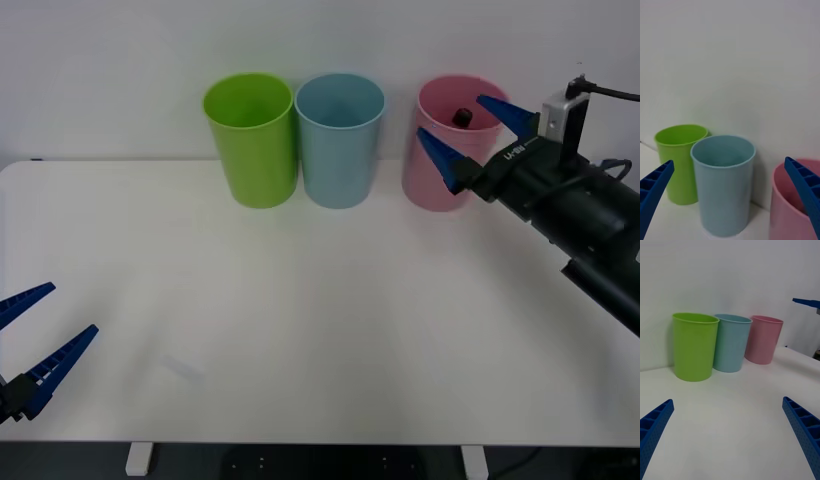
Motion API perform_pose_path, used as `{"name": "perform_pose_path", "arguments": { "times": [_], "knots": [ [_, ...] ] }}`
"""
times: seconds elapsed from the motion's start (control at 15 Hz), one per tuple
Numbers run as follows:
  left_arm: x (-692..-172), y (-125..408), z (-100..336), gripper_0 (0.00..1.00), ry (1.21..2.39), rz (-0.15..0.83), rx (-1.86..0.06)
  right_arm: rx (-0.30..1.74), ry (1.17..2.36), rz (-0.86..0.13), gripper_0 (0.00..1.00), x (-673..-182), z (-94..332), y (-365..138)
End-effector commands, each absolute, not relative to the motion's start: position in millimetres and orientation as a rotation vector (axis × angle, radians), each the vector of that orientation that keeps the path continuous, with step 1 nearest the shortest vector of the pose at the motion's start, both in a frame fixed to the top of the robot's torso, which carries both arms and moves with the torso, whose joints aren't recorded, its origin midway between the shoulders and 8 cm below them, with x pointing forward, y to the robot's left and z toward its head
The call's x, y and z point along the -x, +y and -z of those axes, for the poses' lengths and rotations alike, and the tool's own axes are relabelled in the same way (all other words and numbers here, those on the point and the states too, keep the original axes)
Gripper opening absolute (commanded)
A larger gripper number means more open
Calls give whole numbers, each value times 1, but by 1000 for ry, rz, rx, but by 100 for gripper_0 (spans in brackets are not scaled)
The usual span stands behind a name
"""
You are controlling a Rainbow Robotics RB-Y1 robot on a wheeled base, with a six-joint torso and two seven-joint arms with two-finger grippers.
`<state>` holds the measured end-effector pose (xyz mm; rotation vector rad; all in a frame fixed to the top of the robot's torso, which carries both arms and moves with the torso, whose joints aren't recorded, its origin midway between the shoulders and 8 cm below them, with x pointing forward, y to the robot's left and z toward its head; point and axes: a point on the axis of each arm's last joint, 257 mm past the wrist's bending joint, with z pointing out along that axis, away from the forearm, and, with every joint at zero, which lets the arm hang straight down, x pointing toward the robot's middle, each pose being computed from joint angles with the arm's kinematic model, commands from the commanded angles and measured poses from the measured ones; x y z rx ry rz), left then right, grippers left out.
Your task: Grasp the object on the table and drop it into the matching bin: aluminum can to the light blue bin, PET bottle to the pink bin.
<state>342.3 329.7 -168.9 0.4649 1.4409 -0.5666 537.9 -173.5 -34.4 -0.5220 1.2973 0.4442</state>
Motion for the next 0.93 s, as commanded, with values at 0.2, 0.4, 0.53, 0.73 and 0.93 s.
{"name": "perform_pose_path", "arguments": {
  "times": [0.2,0.4,0.53,0.73,0.93],
  "knots": [
    [-342,330,169,100,1441,567,-465,550,1356,-469,100,-482,65,-185],
    [-342,330,169,100,1441,567,-465,572,1385,-476,100,-457,74,-192],
    [-342,330,169,100,1441,567,-465,622,1385,-425,100,-443,81,-203],
    [-342,330,169,100,1441,567,-465,688,1399,-410,100,-423,93,-218],
    [-342,330,169,100,1441,567,-465,715,1436,-445,100,-400,107,-230]
  ]
}}
